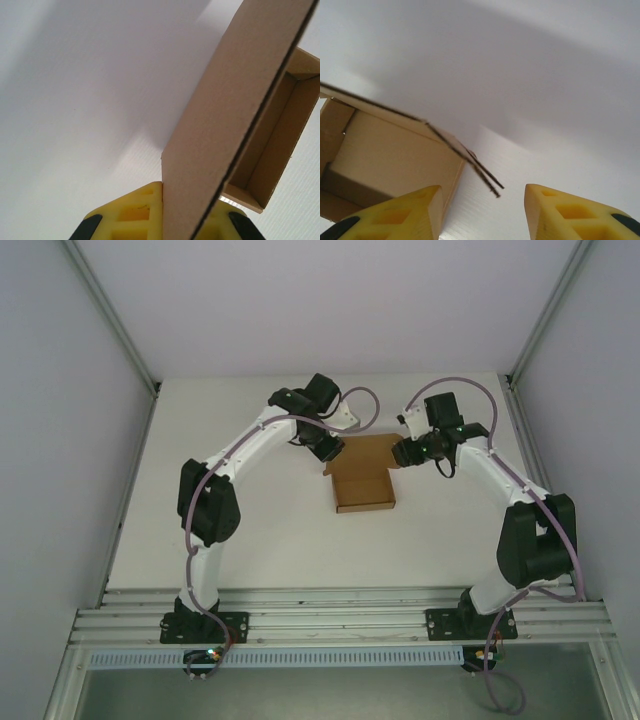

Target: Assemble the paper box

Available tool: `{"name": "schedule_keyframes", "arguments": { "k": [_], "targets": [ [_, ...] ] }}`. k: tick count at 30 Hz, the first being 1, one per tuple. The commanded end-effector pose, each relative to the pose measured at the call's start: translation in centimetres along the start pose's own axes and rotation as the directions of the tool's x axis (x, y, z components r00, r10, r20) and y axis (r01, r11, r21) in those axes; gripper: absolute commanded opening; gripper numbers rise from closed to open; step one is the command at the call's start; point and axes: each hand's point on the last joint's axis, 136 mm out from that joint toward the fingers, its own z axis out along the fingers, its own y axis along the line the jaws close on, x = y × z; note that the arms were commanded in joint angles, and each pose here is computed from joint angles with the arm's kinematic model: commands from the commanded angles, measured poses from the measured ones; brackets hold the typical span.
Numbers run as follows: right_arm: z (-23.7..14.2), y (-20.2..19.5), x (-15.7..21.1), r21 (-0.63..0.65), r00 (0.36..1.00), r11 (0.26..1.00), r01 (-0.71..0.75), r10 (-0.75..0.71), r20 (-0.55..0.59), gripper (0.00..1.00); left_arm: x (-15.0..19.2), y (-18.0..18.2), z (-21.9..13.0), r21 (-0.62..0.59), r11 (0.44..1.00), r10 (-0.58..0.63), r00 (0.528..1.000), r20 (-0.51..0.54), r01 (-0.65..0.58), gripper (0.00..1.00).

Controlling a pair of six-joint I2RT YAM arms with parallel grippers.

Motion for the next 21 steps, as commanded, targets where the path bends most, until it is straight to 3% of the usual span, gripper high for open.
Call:
{"name": "schedule_keyframes", "arguments": {
  "k": [1,8,17,19,21],
  "targets": [
    [-0.9,0.9,-1.1,-0.051,0.998,0.998,0.04,-0.037,0.051,0.47,0.4,-0.2,-0.3,-0.009,0.999,0.043,0.999,-0.011,-0.043,0.0],
    [0.6,1.7,-1.4,-0.122,0.993,0.987,0.104,-0.095,0.072,0.47,0.2,-0.3,-0.4,-0.009,0.998,0.065,0.998,-0.002,-0.065,0.0],
    [1.4,1.6,-1.1,-0.139,0.994,0.985,0.107,-0.101,0.051,0.31,0.3,0.1,-0.3,-0.025,0.997,0.074,0.997,-0.005,-0.074,0.0],
    [1.4,1.2,-1.0,-0.112,0.993,0.987,0.117,-0.113,0.046,0.37,0.3,0.0,-0.4,-0.02,0.996,0.086,0.996,-0.002,-0.086,0.0],
    [1.4,0.6,-0.8,-0.09,0.992,0.989,0.119,-0.116,0.044,0.36,0.3,0.2,-0.4,-0.035,0.996,0.084,0.996,-0.003,-0.084,0.0]
  ]
}}
